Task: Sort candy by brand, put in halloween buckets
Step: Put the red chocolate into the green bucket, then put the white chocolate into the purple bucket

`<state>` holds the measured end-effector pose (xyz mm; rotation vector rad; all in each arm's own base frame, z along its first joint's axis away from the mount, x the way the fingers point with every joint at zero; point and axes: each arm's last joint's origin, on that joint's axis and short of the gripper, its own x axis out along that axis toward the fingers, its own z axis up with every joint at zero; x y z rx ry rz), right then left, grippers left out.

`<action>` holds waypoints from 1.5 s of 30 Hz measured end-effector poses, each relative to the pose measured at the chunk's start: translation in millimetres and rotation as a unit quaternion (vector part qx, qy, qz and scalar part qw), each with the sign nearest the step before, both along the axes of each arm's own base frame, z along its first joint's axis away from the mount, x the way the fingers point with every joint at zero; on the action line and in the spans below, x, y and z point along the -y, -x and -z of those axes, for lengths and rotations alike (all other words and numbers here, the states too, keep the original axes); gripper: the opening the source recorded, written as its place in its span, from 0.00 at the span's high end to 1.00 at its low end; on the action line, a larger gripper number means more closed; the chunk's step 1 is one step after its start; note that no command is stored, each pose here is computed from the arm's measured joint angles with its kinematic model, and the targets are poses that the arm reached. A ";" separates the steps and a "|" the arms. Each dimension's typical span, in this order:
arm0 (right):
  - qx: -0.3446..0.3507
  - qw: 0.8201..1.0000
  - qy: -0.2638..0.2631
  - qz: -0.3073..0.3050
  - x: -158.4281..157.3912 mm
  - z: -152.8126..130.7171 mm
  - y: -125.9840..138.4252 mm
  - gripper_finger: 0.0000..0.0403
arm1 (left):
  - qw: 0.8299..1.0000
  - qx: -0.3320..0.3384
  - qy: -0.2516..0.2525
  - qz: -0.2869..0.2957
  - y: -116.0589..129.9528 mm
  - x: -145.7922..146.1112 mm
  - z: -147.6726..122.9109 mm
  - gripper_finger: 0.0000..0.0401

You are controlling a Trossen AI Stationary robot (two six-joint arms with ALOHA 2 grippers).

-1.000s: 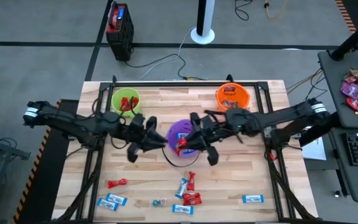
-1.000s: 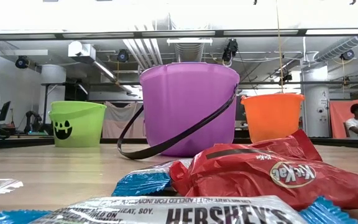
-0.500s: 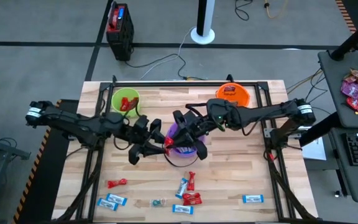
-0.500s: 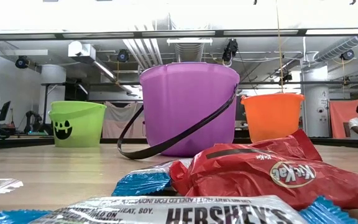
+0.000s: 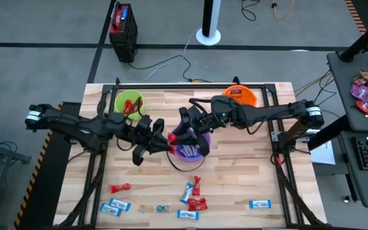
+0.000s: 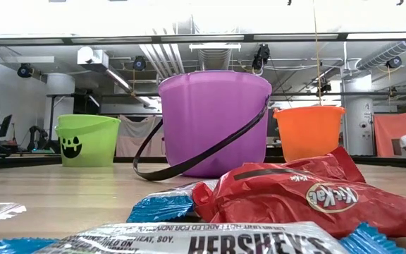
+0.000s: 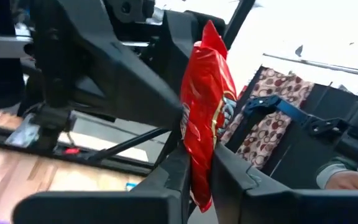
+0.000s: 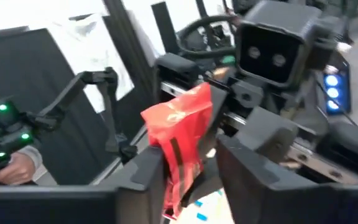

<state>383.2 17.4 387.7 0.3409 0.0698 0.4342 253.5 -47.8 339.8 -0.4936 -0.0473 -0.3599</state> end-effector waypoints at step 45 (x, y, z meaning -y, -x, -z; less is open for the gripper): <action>-0.342 0.923 0.076 0.157 45.5 39.9 51.2 0.37 | 0.562 -0.718 -0.037 -0.408 86.1 -201.7 65.4 0.69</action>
